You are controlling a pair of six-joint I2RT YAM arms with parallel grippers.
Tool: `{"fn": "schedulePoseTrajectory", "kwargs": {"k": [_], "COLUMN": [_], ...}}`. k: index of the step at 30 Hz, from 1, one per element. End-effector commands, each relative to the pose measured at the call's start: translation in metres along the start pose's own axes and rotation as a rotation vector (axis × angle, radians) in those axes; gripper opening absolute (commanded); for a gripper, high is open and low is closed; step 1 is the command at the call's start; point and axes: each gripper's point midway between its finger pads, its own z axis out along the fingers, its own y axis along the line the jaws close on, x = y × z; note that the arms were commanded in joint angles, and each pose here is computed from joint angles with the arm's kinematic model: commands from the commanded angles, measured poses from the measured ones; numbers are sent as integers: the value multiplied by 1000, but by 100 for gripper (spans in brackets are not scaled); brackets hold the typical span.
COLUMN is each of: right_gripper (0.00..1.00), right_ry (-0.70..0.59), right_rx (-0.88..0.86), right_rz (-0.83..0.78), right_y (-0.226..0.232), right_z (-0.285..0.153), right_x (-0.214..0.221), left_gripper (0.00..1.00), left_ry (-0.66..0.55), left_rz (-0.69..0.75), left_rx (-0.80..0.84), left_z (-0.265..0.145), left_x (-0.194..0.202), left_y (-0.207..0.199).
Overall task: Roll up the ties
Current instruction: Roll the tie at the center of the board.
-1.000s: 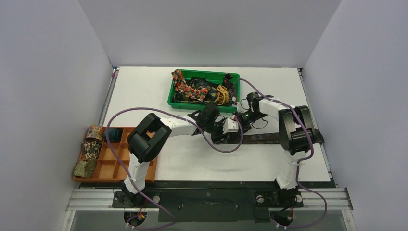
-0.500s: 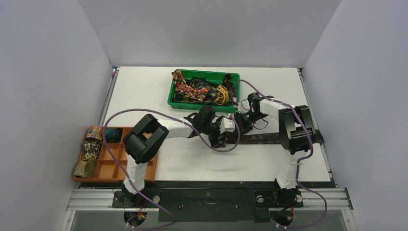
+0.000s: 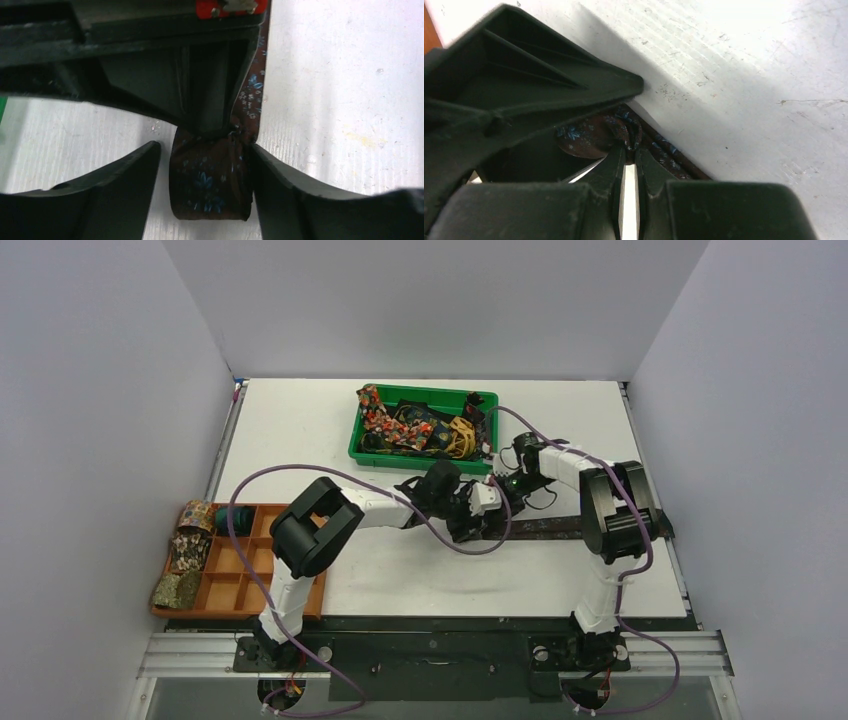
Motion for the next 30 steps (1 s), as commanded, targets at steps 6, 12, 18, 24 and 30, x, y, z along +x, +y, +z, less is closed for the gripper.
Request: {"fn": "schedulePoseTrajectory", "kwargs": {"k": [6,12,18,24,30], "right_gripper": [0,0,0,0,0], "right_ry": [-1,29,30,60,39], "right_rx": [75,176,231,241,220], "right_rz": [-18,61,43,2,-48], "right_y": [6,-30,-48,-50,-41], "right_z": [-21,-2,9,9,10], "right_x": [14,23,10,22,18], "left_gripper": [33,42,70,98,97], "left_ry": [130,136,55,-65,-298], "left_rz": [37,51,36,-57,-80], "left_rx": [18,47,22,-66,-309], "left_z": [-3,-10,-25,-59,-115], "left_x": [50,54,30,-7,-56], "left_y": [-14,-23,-15,10,26]}}
